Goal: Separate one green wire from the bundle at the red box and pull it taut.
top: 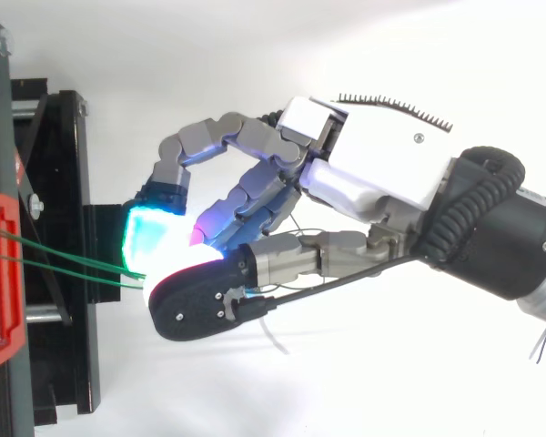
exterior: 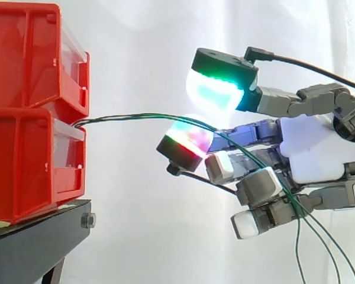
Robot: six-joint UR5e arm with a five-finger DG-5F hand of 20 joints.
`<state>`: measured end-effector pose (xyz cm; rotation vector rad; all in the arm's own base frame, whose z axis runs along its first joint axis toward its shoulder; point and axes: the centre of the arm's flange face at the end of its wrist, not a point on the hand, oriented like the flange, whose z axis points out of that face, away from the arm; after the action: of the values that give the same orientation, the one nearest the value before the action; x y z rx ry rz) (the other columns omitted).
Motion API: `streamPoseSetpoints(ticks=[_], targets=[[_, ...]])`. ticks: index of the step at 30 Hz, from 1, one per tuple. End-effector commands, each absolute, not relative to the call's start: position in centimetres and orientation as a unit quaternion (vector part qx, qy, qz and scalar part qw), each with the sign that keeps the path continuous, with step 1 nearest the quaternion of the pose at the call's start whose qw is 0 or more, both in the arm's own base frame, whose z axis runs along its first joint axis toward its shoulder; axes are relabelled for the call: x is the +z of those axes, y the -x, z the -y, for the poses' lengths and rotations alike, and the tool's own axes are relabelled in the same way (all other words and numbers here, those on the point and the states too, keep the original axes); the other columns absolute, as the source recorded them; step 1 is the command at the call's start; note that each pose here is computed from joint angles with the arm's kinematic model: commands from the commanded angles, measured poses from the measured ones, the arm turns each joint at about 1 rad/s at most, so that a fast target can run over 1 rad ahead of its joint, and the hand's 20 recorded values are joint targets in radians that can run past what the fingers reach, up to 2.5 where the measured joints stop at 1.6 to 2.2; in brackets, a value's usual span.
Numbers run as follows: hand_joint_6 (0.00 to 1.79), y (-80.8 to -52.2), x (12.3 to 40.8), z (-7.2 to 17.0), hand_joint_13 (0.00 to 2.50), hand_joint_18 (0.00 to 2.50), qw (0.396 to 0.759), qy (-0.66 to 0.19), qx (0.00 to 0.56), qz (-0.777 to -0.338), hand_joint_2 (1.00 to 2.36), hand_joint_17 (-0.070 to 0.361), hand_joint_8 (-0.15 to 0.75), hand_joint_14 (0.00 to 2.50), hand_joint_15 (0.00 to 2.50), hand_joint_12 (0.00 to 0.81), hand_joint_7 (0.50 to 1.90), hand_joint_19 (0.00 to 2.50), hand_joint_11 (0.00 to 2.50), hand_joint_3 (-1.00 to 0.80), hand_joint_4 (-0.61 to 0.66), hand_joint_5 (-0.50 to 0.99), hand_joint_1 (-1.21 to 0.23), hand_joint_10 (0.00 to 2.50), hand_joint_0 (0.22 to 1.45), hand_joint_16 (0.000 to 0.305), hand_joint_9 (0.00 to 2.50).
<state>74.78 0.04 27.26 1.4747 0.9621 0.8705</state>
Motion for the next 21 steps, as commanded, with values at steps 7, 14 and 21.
streamPoseSetpoints(ticks=[7,14,21], targets=[[0.88,-74.99,27.07,-0.18,1.52,0.99,0.564,-0.616,0.371,-0.407,1.0,0.136,0.27,0.02,1.18,0.373,0.95,0.61,0.87,-0.5,0.05,-0.21,-0.73,0.02,0.44,0.061,1.08],[0.88,-74.92,27.2,-0.49,1.58,1.0,0.562,-0.616,0.371,-0.408,1.0,0.131,0.257,0.02,1.28,0.342,0.94,0.62,0.89,-0.5,0.03,-0.21,-0.79,0.02,0.47,0.058,1.07],[0.88,-74.94,27.22,-0.82,1.55,0.95,0.562,-0.615,0.373,-0.408,1.0,0.116,0.23,0.02,1.32,0.299,1.0,0.66,0.92,-0.5,-0.01,-0.21,-0.78,0.02,0.59,0.052,1.07]])
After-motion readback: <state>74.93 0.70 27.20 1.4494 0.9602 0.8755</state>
